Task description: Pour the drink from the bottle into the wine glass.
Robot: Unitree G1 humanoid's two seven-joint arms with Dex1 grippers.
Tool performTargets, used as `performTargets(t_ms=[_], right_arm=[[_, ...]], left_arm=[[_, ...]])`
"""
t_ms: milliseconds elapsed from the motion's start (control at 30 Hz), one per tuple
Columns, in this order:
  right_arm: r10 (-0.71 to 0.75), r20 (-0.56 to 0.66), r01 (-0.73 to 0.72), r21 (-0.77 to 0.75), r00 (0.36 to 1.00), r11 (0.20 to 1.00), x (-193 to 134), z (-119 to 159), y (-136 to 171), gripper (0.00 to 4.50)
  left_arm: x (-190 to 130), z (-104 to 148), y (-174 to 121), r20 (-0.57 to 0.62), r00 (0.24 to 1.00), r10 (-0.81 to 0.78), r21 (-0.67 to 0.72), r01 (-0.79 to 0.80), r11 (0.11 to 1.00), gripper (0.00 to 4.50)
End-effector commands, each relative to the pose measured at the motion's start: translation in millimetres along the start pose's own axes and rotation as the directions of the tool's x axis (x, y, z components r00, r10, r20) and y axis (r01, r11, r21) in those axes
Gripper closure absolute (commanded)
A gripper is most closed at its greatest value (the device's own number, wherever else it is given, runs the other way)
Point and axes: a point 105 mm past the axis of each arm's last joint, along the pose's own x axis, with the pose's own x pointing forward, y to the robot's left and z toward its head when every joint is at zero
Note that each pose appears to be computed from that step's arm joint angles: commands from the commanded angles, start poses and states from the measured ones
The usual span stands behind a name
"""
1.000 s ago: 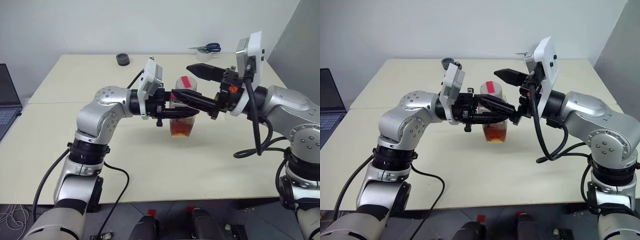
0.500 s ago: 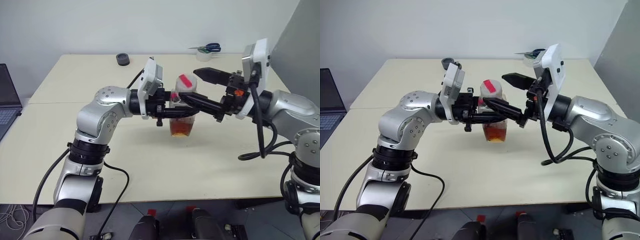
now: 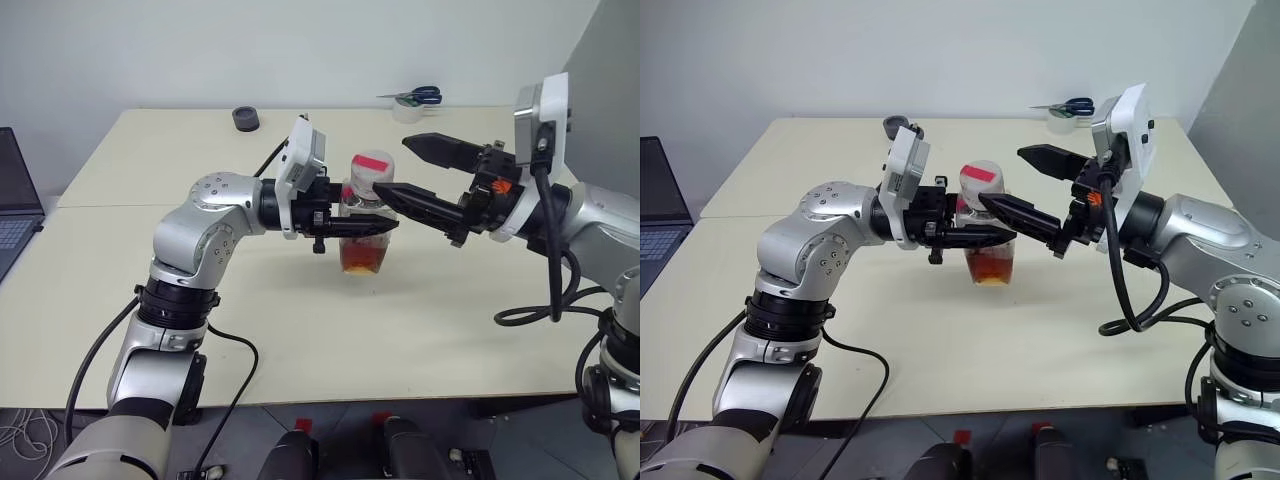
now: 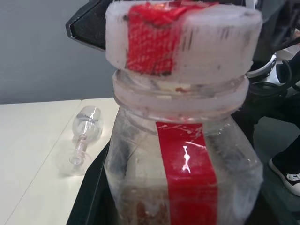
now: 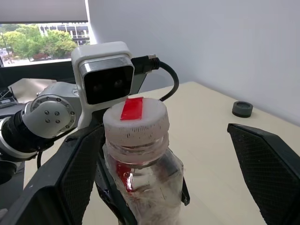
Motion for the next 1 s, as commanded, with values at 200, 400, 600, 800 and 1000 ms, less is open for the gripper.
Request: performTargets(t_ms=[200, 400, 600, 800, 1000], right_arm=[[0.048, 0.037, -0.047, -0.018, 0.998, 0.999, -6.6, 12.9, 10.8, 0.03], [0.106, 0.061, -0.106, 0.0, 0.992, 0.994, 1.4, 16.2, 20.2, 0.03], [0.112, 0.09, -0.111, -0.02, 0.99, 0.994, 18.6, 18.1, 18.8, 0.03], [0.12, 0.104, -0.118, -0.027, 0.987, 0.993, 25.8, 18.9, 18.4, 0.03], [0.127, 0.106, -0.126, -0.022, 0.986, 0.992, 26.8, 18.3, 17.4, 0.6]], left_arm=[[1.2, 12.4, -5.3, 0.026, 0.999, -0.02, 0.06, 0.019, 0.998, 2.77], [2.4, 12.5, -5.7, 0.026, 0.999, -0.023, 0.06, 0.022, 0.998, 2.77], [3.0, 14.3, -5.7, 0.025, 0.999, -0.025, 0.064, 0.023, 0.998, 2.77], [2.0, 14.6, -5.7, 0.022, 1.0, -0.017, 0.064, 0.016, 0.998, 2.77], [1.8, 14.6, -4.7, 0.022, 1.0, -0.011, 0.063, 0.01, 0.998, 2.77]])
